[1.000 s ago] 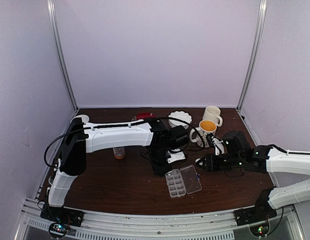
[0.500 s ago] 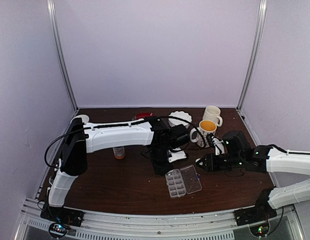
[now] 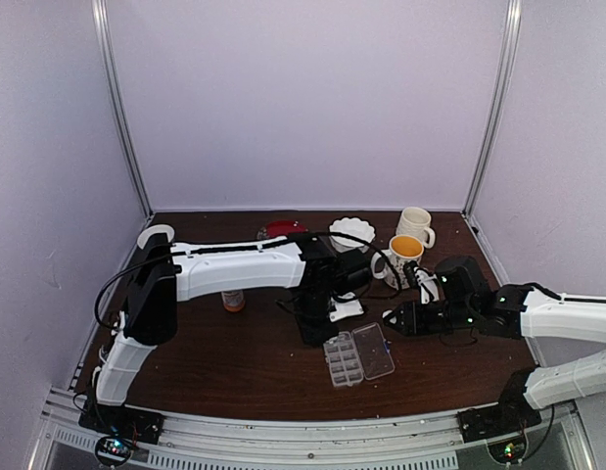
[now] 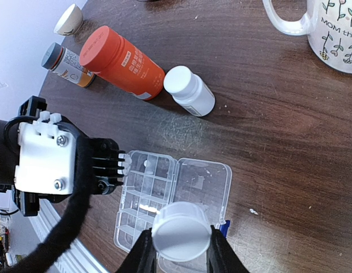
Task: Sort the pills into containers
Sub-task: Pour the pill into the compartment of the pill container.
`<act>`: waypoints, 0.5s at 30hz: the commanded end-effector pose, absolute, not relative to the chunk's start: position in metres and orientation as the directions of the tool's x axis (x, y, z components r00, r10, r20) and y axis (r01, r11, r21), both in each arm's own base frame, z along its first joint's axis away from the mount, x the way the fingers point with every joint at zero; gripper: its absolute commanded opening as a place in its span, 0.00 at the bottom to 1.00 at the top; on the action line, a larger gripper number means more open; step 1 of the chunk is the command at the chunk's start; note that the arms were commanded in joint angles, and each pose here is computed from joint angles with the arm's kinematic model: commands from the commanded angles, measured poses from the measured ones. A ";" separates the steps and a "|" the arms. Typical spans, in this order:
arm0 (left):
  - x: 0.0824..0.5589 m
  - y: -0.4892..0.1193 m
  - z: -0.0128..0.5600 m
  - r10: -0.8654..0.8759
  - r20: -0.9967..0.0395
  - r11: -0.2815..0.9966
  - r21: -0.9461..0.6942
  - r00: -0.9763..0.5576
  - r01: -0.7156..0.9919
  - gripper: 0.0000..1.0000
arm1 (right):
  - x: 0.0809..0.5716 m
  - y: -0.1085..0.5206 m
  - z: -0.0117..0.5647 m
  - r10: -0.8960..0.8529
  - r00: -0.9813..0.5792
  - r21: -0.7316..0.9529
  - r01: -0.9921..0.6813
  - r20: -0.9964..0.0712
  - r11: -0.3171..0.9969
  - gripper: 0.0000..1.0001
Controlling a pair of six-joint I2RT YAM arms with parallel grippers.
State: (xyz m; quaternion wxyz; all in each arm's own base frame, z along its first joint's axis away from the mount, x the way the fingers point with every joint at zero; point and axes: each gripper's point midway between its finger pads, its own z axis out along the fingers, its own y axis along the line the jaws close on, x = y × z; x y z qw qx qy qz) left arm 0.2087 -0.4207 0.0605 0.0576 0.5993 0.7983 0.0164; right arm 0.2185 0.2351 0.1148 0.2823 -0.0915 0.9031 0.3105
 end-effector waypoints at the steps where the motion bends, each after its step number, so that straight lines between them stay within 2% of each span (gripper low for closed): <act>1: 0.211 -0.423 0.076 0.953 -0.109 0.294 0.114 -0.283 0.949 0.12 | 0.221 0.234 0.120 0.022 -0.817 0.511 -0.338 -0.576 0.790 0.09; 3: 0.210 -0.423 0.067 0.955 -0.115 0.286 0.106 -0.274 0.952 0.13 | 0.222 0.235 0.119 0.023 -0.818 0.514 -0.339 -0.575 0.788 0.09; 7: 0.209 -0.416 0.054 0.960 -0.026 0.278 0.104 -0.277 0.955 0.10 | 0.221 0.237 0.121 0.018 -0.820 0.519 -0.345 -0.572 0.782 0.09; 12: 0.213 -0.424 0.062 0.956 -0.105 0.285 0.108 -0.274 0.952 0.12 | 0.222 0.235 0.121 0.019 -0.814 0.508 -0.344 -0.581 0.789 0.09; 15: 0.212 -0.419 0.061 0.959 -0.052 0.282 0.110 -0.278 0.953 0.11 | 0.223 0.235 0.123 0.012 -0.815 0.503 -0.347 -0.580 0.791 0.09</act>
